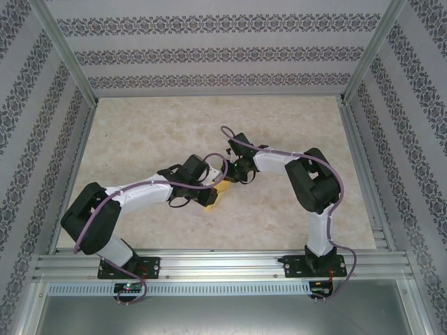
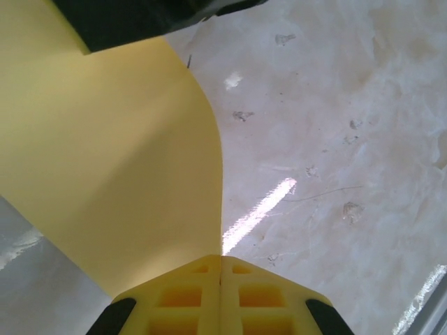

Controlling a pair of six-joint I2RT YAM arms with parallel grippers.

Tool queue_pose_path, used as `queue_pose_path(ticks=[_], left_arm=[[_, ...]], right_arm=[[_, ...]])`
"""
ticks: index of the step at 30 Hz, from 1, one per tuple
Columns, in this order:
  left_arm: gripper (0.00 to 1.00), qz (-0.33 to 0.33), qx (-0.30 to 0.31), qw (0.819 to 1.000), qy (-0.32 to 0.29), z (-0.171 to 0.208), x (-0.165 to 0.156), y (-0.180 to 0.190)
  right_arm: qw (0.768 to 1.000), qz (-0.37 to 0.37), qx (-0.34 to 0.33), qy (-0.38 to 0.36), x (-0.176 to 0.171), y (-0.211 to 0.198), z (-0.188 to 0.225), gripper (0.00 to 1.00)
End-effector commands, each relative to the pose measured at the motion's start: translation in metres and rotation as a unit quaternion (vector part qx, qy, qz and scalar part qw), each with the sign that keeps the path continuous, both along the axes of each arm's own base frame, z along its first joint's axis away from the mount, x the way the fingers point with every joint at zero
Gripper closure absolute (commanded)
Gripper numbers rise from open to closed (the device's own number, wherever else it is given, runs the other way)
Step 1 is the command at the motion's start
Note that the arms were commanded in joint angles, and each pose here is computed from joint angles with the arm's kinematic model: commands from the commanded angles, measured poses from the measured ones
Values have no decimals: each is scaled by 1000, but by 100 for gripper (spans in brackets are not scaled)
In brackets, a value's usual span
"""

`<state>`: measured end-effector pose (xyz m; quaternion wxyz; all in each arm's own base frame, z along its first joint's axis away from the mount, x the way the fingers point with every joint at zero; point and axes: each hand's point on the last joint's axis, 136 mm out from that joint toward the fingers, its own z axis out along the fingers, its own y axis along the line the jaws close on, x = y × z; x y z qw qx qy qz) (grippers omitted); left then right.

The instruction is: Fold a paper plane with a square sheet of paper (pick it up from the middle)

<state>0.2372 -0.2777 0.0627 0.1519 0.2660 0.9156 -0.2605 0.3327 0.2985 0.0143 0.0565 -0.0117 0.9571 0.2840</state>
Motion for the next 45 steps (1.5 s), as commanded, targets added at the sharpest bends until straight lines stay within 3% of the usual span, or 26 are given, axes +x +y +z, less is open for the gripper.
queue_pose_path(ticks=[1, 26, 45], left_arm=[[96, -6, -9, 1000, -6, 1, 9, 1], [92, 1, 17, 1000, -8, -8, 40, 19], [91, 21, 58, 998, -3, -29, 43, 34]], right_arm=[[1000, 15, -24, -9, 0, -1, -5, 87], [999, 20, -29, -7, 0, -2, -8, 85], [999, 23, -32, -9, 2, -2, -5, 84]])
